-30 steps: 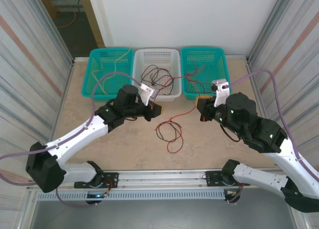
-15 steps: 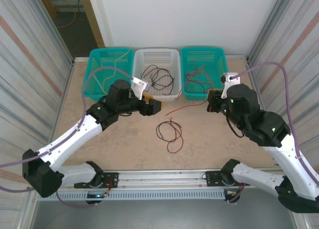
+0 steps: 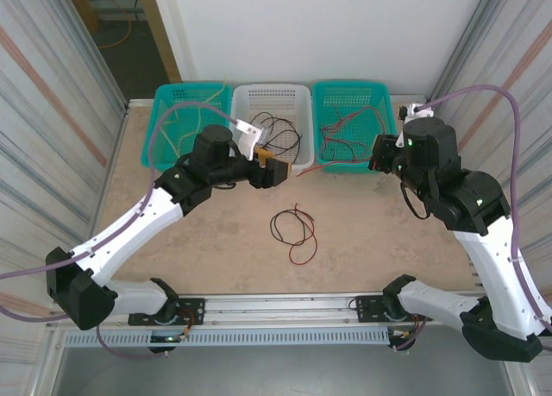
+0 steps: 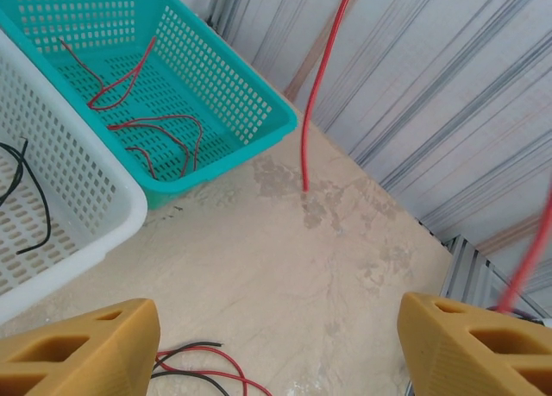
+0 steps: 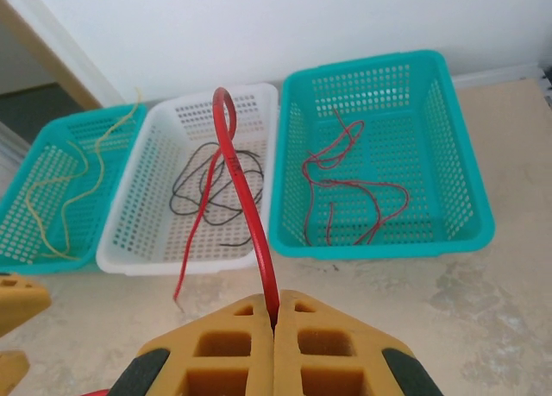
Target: Untangle the cables
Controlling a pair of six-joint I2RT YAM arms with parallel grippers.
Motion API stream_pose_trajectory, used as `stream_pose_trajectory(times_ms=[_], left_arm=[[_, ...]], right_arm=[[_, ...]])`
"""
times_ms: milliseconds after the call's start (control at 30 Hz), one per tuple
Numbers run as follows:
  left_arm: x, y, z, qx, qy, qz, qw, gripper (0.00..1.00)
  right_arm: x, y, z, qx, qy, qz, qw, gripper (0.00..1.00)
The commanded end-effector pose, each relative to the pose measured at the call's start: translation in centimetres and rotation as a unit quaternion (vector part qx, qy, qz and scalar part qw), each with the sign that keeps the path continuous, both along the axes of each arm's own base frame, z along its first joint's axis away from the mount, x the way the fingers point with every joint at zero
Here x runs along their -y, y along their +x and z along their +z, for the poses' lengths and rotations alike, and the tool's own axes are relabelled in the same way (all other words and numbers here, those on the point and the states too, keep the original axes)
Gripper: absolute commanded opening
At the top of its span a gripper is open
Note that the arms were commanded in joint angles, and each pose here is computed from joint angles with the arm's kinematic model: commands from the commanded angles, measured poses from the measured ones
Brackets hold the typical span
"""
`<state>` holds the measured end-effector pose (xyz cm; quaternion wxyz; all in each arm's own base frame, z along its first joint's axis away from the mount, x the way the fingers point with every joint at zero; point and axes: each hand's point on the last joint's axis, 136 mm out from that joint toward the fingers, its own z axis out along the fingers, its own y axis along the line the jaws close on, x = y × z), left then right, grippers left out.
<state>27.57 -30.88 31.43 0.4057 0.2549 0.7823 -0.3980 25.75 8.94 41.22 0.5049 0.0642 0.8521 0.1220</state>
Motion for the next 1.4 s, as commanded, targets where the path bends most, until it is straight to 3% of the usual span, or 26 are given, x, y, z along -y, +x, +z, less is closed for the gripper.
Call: stream_pose_trajectory(times_ms=[0, 333, 533, 733, 1033, 1233, 1333, 1367], left_arm=[[-0.2, -0.3, 2.0, 0.020, -0.011, 0.000, 1.000, 0.75], [-1.4, -0.9, 0.6, 0.011, 0.008, 0.020, 1.000, 0.76], [-2.6, -1.7, -0.6, 0.009, 0.026, 0.040, 0.999, 0.76], [-4.3, -2.6, -1.8, 0.004, 0.043, 0.056, 0.997, 0.77], [-5.2, -3.2, -3.5, -0.015, 0.051, 0.067, 0.996, 0.77], [-5.6, -3.7, -4.1, -0.020, 0.047, 0.070, 0.996, 0.77], [-5.6, -3.6, -4.6, -0.024, 0.050, 0.074, 0.996, 0.77], [-5.5, -3.6, -4.7, -0.025, 0.050, 0.072, 0.996, 0.77]], right_arm=[[1.2, 0.2, 0.9, -0.003, 0.009, -0.011, 1.000, 0.00], [5.9, 3.4, 0.9, -0.009, 0.009, -0.054, 0.998, 0.00], [9.1, 6.1, -2.7, -0.047, 0.003, -0.080, 0.996, 0.00], [10.2, 10.6, -6.0, -0.075, 0.004, -0.092, 0.993, 0.00], [9.4, 18.1, -7.6, -0.076, 0.037, -0.075, 0.994, 0.00], [8.9, 21.8, -12.1, -0.114, 0.051, -0.066, 0.990, 0.01], [7.6, 23.1, -15.7, -0.165, 0.059, -0.043, 0.983, 0.29], [7.4, 23.3, -17.0, -0.186, 0.052, -0.045, 0.980, 0.44]])
